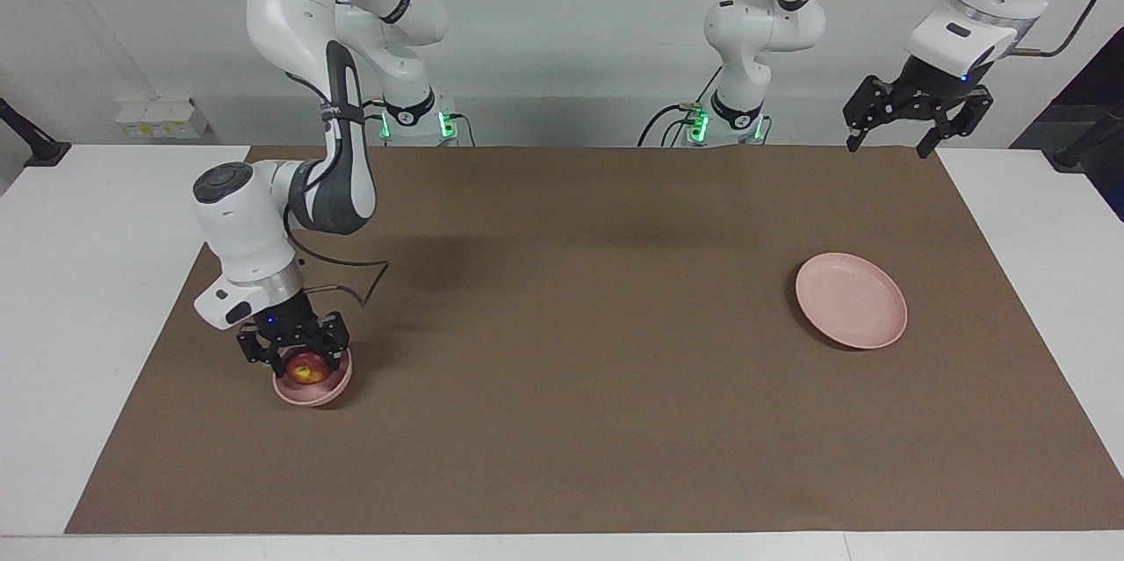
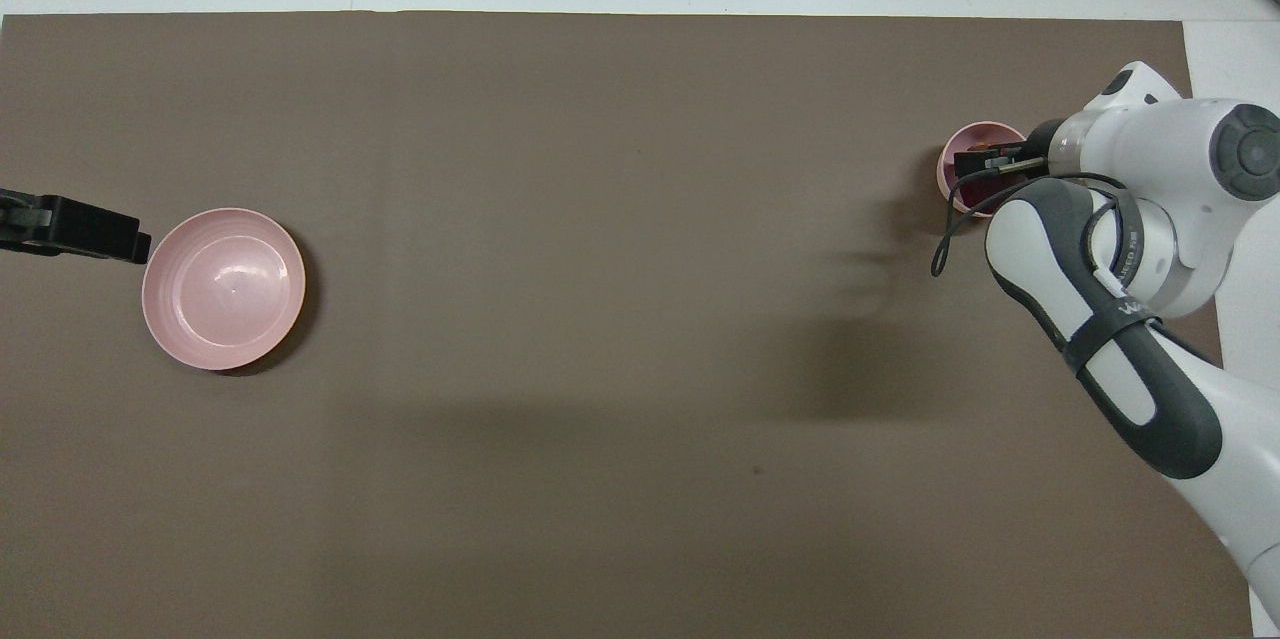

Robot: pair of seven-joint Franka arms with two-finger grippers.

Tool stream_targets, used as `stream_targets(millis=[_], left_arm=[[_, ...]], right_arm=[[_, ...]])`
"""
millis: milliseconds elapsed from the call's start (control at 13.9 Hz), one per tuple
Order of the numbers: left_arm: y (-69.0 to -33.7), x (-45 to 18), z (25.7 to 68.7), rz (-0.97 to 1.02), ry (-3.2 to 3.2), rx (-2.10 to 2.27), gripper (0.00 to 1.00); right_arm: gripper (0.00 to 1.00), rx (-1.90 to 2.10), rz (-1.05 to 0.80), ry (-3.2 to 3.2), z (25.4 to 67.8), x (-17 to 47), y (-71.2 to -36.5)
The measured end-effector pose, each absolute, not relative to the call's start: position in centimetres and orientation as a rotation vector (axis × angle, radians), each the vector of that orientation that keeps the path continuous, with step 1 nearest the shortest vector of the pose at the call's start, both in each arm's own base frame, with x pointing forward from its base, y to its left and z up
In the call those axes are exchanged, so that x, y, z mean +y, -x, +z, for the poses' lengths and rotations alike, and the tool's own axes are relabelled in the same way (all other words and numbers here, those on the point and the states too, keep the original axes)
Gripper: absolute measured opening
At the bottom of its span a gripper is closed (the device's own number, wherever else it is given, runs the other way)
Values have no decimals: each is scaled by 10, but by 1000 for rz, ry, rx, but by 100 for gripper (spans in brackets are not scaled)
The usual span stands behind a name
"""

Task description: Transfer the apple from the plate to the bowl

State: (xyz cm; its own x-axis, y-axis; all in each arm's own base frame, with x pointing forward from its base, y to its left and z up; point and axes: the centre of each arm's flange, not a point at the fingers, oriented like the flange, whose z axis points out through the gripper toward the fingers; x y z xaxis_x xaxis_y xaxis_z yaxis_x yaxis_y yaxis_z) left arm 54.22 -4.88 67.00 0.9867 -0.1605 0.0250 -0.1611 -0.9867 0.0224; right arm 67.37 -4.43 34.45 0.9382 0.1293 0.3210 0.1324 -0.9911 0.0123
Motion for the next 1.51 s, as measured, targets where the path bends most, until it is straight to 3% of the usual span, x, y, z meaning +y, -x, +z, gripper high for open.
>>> stream_targets(millis=[430,1148,1507], left_arm=[[-543,-44,670,36,-3108,-237,100],[-543,-42,670,37,-3108,-232,100],[-543,-42,670,37,-3109,-232,100]], right_arm=[[100,-225,-512,3082,364,-43,-675],[100,-155,-221,3172,491,-47,-633],[100,23,-96,3165,552,-42,-591]])
